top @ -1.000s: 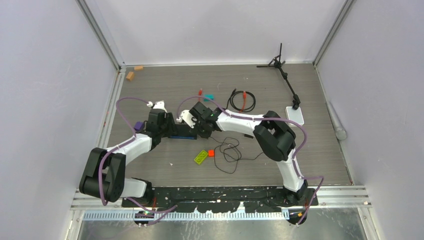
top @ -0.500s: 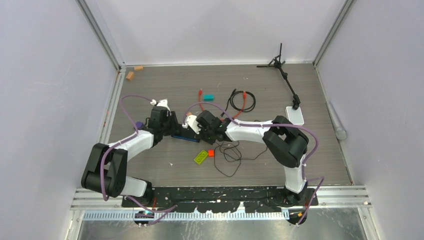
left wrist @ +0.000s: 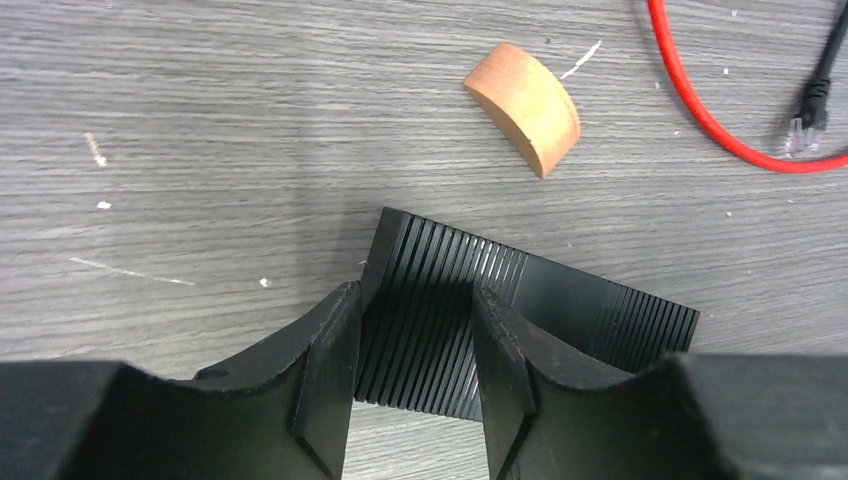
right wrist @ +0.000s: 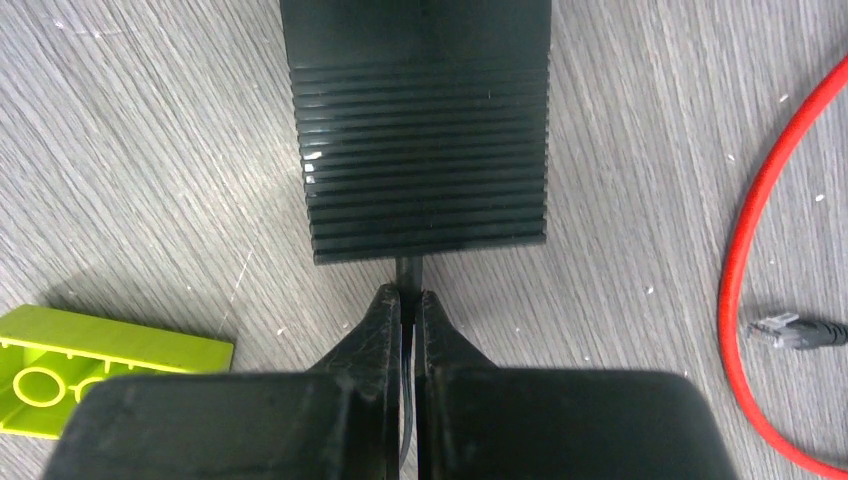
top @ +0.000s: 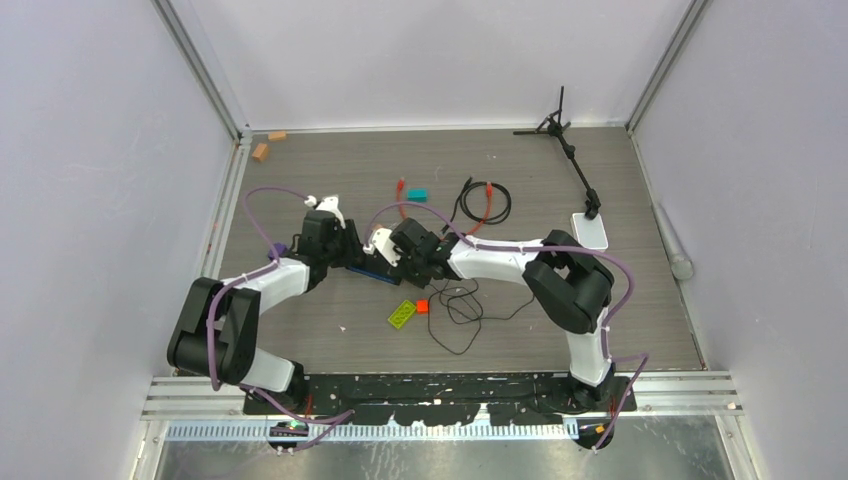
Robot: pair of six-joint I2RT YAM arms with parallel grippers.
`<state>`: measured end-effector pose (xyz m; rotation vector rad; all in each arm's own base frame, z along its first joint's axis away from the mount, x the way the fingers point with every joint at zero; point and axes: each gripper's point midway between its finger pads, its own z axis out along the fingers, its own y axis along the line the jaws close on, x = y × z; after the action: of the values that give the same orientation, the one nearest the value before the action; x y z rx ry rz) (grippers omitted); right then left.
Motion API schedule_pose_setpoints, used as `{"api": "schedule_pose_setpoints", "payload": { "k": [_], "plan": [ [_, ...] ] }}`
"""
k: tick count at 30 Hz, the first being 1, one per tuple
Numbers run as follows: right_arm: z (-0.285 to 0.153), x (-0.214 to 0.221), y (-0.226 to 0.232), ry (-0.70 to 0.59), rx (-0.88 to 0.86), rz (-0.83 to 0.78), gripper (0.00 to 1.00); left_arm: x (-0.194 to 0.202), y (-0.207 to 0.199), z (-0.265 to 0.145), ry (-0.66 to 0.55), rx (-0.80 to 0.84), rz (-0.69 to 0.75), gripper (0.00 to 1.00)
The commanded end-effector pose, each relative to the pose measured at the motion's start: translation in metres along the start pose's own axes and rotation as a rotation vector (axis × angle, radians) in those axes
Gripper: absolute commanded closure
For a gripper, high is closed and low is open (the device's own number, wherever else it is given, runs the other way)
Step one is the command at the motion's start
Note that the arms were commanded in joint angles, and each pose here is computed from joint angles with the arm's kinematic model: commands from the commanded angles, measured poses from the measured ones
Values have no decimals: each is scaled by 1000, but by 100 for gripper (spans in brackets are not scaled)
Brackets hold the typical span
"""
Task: Insert the plug into the switch port
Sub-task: Insert the power into the switch port.
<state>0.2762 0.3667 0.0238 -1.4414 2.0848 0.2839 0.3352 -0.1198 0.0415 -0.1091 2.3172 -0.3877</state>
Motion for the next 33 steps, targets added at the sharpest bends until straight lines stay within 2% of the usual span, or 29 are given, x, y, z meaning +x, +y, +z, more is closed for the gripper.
{"api": "schedule_pose_setpoints", "payload": {
  "k": [1, 14, 16, 20, 22, 25, 27, 29, 31, 33],
  "plan": [
    [-2, -98, 4, -309, -38, -15, 99, 38, -51, -6, 165, 245, -10, 55],
    [-9, -158, -35, -495, 84, 150, 100, 51, -64, -6, 202, 301, 22, 55],
    [-11, -155, -32, -484, 72, 136, 99, 49, -63, -7, 196, 290, 23, 53],
    [-5, -114, -18, -367, 32, 46, 97, 38, -53, -10, 147, 224, 21, 42],
    [2, -83, -14, -257, 23, -13, 90, 31, -47, -15, 107, 184, 18, 36],
    [6, -52, -17, -143, 44, -62, 70, 19, -34, -23, 35, 115, 11, 26],
    [3, -39, -26, -104, 86, -69, 60, 15, -25, -29, -2, 72, 7, 24],
    [-2, -30, -32, -80, 102, -58, 53, 8, -16, -35, -43, 30, 1, 22],
    [-10, -25, -39, -75, 114, -30, 39, 3, -8, -41, -82, -14, -7, 21],
    [-20, -23, -44, -87, 121, 20, 33, -2, -2, -48, -117, -46, -20, 20]
  ]
}}
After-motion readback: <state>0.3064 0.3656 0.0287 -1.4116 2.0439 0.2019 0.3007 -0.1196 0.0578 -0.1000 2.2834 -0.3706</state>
